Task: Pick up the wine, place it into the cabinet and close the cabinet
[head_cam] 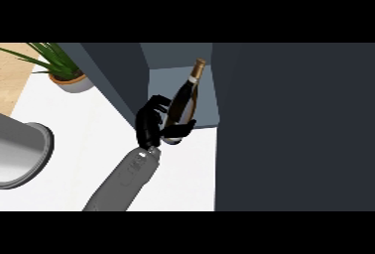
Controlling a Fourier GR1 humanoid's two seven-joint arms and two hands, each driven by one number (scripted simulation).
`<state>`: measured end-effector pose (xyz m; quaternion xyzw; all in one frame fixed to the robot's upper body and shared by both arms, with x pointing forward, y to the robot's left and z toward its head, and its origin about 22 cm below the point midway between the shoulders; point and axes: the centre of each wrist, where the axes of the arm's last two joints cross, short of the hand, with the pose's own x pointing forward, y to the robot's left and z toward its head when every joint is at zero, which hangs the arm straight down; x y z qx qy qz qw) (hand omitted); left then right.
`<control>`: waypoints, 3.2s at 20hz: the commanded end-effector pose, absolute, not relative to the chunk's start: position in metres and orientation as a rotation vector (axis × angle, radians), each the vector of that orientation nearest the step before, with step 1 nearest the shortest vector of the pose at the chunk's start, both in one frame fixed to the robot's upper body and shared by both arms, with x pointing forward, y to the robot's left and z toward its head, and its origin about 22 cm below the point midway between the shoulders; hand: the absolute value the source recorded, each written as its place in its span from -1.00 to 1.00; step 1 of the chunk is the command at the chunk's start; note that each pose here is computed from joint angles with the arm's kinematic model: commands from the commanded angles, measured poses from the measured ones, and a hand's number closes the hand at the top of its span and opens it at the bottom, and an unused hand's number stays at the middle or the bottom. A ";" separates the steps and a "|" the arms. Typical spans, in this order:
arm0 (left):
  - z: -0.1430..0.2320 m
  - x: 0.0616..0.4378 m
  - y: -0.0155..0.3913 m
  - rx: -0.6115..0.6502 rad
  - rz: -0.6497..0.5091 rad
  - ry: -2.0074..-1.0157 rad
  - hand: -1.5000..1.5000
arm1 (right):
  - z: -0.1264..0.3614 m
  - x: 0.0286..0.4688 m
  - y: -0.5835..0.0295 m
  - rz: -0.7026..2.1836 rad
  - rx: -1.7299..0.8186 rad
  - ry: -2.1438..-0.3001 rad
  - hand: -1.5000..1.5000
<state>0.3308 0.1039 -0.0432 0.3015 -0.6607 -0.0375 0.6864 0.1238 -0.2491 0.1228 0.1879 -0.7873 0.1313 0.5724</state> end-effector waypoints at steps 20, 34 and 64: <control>0.026 0.410 0.073 0.853 -0.337 -1.487 1.00 | 0.133 0.117 -0.256 0.317 0.534 -1.862 -1.00; 0.017 0.418 0.089 1.022 -0.395 -1.427 -1.00 | 0.130 0.121 -0.256 0.319 0.548 -1.878 -1.00; 0.028 0.399 0.079 0.606 0.058 -1.771 -1.00 | 0.146 0.101 -0.256 0.309 0.533 -1.850 -1.00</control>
